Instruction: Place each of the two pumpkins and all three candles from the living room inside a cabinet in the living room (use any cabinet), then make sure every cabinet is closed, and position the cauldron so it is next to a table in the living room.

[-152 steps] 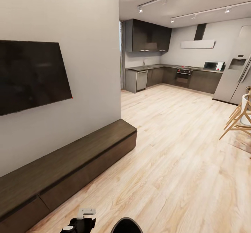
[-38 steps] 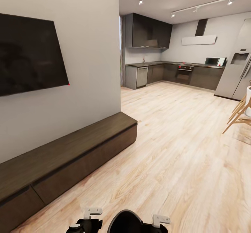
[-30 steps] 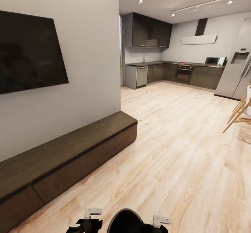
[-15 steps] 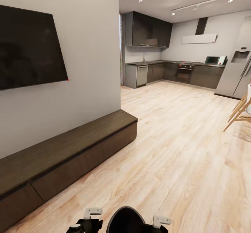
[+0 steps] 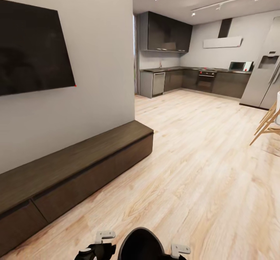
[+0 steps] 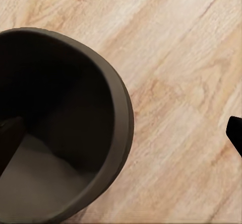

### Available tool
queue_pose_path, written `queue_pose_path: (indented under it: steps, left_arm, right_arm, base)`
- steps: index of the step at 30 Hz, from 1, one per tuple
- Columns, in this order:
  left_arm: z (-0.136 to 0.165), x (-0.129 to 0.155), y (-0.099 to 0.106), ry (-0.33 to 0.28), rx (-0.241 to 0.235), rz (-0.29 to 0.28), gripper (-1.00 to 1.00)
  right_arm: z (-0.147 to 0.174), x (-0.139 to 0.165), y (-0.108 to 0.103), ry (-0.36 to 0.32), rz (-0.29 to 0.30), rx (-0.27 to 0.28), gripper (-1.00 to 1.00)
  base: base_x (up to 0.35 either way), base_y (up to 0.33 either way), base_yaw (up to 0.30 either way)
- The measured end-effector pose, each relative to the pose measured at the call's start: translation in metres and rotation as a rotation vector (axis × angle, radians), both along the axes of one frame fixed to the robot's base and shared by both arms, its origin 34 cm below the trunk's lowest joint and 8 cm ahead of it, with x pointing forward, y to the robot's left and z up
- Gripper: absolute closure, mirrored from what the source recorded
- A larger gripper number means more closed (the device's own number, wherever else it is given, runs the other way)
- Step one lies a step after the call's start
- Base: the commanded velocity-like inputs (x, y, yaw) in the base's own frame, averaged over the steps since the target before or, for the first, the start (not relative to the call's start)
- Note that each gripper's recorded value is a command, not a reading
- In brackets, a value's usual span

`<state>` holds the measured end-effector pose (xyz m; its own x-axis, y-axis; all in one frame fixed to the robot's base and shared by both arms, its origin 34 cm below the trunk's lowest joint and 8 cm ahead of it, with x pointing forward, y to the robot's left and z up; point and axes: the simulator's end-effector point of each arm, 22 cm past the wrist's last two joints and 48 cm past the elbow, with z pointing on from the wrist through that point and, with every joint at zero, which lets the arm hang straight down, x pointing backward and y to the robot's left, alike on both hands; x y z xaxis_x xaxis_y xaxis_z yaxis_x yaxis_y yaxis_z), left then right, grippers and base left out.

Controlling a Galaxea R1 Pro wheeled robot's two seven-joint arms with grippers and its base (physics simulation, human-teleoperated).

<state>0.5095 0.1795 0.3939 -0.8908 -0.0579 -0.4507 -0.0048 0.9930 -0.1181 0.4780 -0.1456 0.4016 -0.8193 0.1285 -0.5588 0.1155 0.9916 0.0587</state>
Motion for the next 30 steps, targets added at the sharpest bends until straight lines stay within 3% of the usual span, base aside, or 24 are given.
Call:
queue_pose_path:
  steps: [17,30]
  left_arm:
    - [-0.034,-0.007,-0.012,-0.002,-0.028,0.013,-1.00]
    - [-0.046,-0.009,-0.018,-0.003,-0.038,0.008,-1.00]
  right_arm:
    - [-0.045,-0.019,-0.003,0.006,-0.009,-0.007,-1.00]
    - [-0.058,-0.022,-0.003,0.007,-0.009,-0.007,-1.00]
  base:
    - [0.000,0.000,0.000]
    - [0.000,0.000,0.000]
